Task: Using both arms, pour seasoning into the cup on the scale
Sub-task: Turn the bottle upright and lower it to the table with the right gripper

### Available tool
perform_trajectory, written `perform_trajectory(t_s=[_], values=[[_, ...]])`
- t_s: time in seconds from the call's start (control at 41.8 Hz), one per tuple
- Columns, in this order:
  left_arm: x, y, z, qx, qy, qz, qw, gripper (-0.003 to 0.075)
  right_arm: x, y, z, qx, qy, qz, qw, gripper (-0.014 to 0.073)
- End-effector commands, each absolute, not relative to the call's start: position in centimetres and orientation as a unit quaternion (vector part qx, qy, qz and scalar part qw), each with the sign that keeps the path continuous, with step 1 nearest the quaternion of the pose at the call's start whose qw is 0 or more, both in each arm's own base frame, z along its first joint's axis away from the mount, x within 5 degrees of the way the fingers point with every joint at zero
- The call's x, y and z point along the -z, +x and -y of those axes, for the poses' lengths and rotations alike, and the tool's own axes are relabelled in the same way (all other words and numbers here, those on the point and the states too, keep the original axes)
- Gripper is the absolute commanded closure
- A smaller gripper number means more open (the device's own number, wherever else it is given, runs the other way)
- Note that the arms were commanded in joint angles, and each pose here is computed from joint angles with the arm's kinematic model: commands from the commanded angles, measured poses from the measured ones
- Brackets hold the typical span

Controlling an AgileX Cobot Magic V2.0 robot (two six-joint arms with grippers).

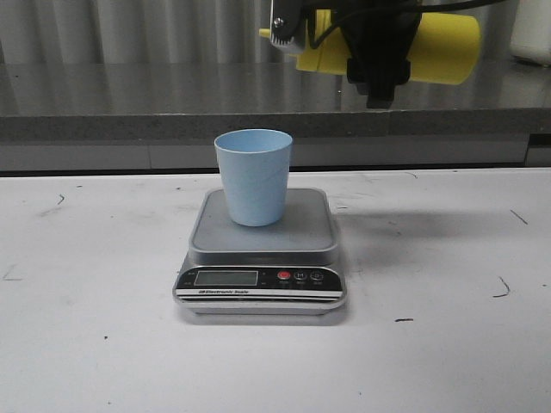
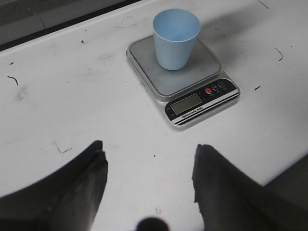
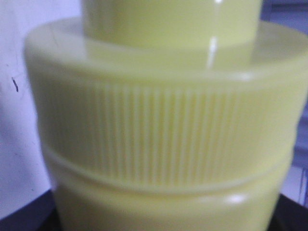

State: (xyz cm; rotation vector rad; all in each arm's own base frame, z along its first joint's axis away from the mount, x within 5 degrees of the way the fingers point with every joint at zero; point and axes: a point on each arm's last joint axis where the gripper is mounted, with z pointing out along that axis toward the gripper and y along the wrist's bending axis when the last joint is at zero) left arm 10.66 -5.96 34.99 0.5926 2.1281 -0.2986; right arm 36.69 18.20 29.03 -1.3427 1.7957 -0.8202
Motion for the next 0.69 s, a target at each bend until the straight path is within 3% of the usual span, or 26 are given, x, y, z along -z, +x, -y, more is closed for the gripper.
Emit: perform_trajectory(t_s=[0.0,0.144,0.287,0.407,0.67], values=[[-36.3,11.0,6.0,0.129,0.228,-0.838,0.479,0.0334,-34.2,35.8,-16.1,0.312,-0.456,-0.713,0.432,0.0297],[-36.3,11.0,6.0,0.129,0.228,-0.838,0.479,0.0334,-35.6,35.2,-12.9,0.21,-0.366,-0.778,0.466,0.0297],[-36.3,11.0,6.0,0.129,0.228,-0.838,0.479,0.0334,-35.7,34.4,-10.2,0.136,-0.298,-0.8,0.502,0.0297],[-36.3,11.0,6.0,0.129,0.228,-0.838,0.479,0.0334,-35.2,33.1,-8.2,0.072,-0.244,-0.787,0.562,0.0297],[-36.3,11.0,6.0,0.129,0.228,-0.838,0.479,0.0334,-29.6,31.1,-6.2,-0.028,-0.203,-0.713,0.671,0.0297]])
